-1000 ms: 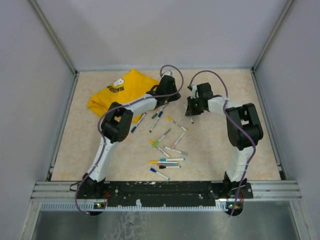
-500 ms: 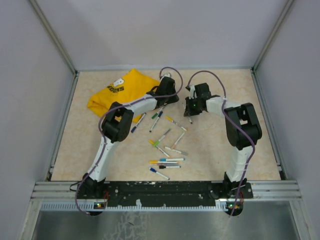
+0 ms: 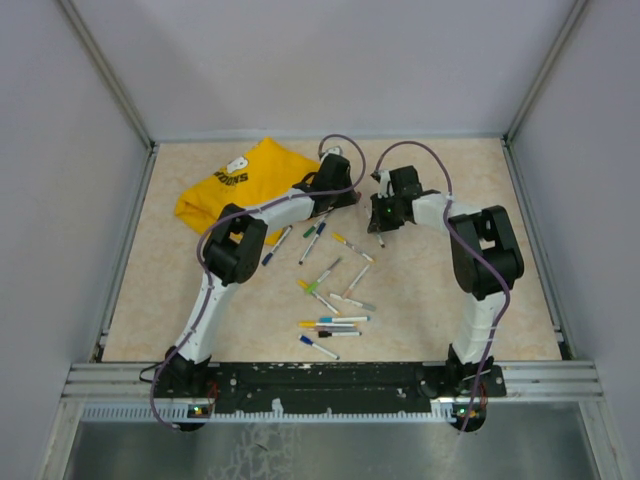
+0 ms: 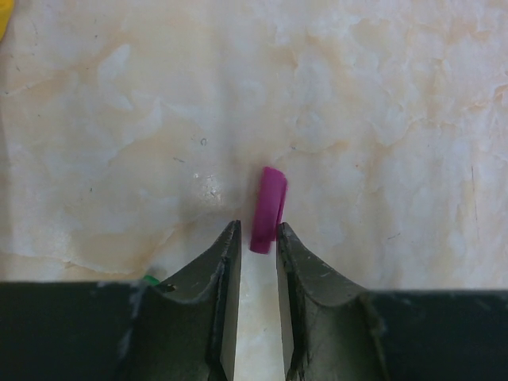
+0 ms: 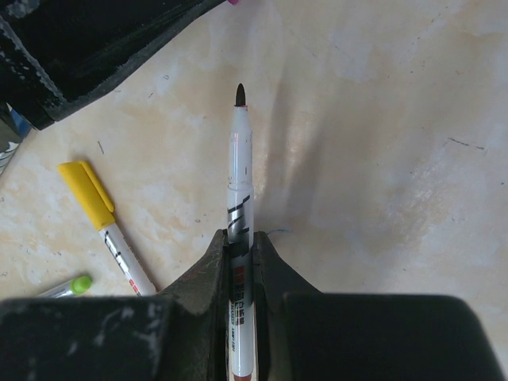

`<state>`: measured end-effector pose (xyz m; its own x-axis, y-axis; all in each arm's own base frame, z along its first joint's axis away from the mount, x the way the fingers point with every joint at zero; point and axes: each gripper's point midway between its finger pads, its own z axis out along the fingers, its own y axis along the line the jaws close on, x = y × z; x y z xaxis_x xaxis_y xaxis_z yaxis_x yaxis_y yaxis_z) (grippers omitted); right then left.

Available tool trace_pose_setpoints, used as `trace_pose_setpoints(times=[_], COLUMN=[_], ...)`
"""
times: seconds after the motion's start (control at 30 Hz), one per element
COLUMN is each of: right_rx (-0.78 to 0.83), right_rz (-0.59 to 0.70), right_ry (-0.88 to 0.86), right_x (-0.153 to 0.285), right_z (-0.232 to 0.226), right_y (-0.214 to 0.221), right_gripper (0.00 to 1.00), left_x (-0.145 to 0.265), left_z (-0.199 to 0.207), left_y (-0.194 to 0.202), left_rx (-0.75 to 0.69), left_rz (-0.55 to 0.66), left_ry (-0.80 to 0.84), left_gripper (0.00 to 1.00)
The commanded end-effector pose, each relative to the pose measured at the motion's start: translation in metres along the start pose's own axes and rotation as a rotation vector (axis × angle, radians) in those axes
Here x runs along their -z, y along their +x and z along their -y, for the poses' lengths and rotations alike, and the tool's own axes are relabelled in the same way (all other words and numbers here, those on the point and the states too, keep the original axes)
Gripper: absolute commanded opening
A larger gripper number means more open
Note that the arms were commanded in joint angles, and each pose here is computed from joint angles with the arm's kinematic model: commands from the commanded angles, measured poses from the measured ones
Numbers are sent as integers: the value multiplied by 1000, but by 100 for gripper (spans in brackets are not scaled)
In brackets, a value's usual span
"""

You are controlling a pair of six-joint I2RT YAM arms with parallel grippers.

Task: Open the pen caps
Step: Place the pen at the center of the board.

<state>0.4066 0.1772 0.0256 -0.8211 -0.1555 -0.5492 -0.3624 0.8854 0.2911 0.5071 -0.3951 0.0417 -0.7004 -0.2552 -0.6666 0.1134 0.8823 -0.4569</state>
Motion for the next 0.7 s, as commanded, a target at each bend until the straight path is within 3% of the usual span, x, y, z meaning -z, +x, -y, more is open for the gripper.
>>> trace_pose_setpoints(times=[0.0,0.67], right_rx=[24,39], right_rz=[-17,-9], right_ry=[23,7], right_x=[-6,-1], right_z=[5,0], right_y=[-1,-5], right_gripper=[7,27], left_x=[0,10], left_z=[4,12], left_y=[-6,-12], left_rx=[-4,-20], left_rz=[17,41], left_ry=[4,57], left_gripper=[30,33])
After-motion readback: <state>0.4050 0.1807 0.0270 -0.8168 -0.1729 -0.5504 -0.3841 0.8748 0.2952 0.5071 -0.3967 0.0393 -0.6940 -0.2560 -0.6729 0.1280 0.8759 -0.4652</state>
